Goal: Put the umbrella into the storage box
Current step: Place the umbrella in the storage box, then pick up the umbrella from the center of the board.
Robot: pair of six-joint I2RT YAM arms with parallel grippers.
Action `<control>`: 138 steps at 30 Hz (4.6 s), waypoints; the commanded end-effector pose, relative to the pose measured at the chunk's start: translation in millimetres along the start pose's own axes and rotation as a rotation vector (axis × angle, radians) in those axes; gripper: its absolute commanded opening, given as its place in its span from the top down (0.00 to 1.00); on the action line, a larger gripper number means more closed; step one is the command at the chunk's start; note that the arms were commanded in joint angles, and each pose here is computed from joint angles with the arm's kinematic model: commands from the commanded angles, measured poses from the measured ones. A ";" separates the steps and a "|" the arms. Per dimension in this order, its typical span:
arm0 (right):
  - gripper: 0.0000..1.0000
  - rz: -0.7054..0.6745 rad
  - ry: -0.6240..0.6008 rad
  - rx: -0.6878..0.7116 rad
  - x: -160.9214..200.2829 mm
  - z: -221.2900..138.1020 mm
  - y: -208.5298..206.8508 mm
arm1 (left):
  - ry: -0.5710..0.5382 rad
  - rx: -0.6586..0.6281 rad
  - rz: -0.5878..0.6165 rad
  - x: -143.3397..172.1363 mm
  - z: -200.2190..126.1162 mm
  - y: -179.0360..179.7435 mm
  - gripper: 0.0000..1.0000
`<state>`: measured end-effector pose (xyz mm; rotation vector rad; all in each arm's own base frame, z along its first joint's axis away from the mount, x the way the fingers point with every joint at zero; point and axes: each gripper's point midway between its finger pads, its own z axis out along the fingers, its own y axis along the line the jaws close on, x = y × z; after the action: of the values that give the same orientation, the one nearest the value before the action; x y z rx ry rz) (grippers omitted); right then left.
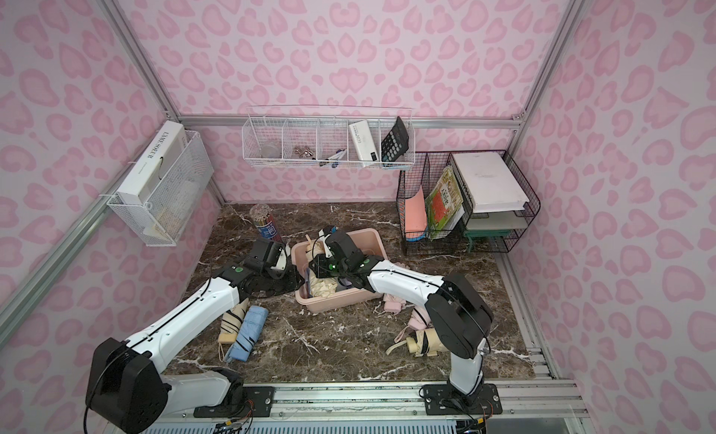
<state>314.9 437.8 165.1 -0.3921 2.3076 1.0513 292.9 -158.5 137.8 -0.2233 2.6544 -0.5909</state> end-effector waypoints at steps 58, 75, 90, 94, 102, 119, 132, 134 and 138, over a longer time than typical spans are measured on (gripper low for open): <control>0.41 -0.300 -0.171 0.106 -16.4 -59.5 23.0 | -0.133 -0.465 -0.363 31.4 -69.1 134.4 0.18; 0.44 -0.313 -0.366 0.217 -39.8 -129.7 7.2 | 0.000 -0.421 -0.398 18.7 -5.8 155.2 0.12; 0.45 -0.275 -0.389 0.236 -31.0 -143.7 -2.9 | 0.098 -0.317 -0.480 70.8 -1.3 131.7 0.12; 0.45 -0.271 -0.396 0.234 -31.3 -145.0 -2.9 | 0.139 -0.299 -0.451 91.4 3.9 115.3 0.13; 0.45 -0.277 -0.391 0.238 -28.1 -148.6 -2.9 | 0.011 -0.341 -0.435 76.5 -29.1 101.1 0.13; 0.42 -0.282 -0.383 0.251 -21.6 -154.7 -8.6 | -0.128 -0.461 -1.171 138.0 -72.7 144.5 0.12; 0.42 -0.278 -0.376 0.254 -20.3 -154.2 -9.2 | -0.065 -0.495 -1.354 142.6 -35.6 138.5 0.02; 0.42 -0.277 -0.375 0.258 -19.4 -154.6 -10.5 | -0.069 -0.506 -1.342 137.7 -30.7 138.4 0.02; 0.42 -0.275 -0.379 0.269 -20.1 -156.6 -12.3 | -0.037 -0.502 -1.377 133.9 -17.3 131.9 0.02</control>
<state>277.3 314.3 251.6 -0.3725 1.9555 0.6191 148.0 -57.6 48.7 -2.1476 2.2095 -0.1639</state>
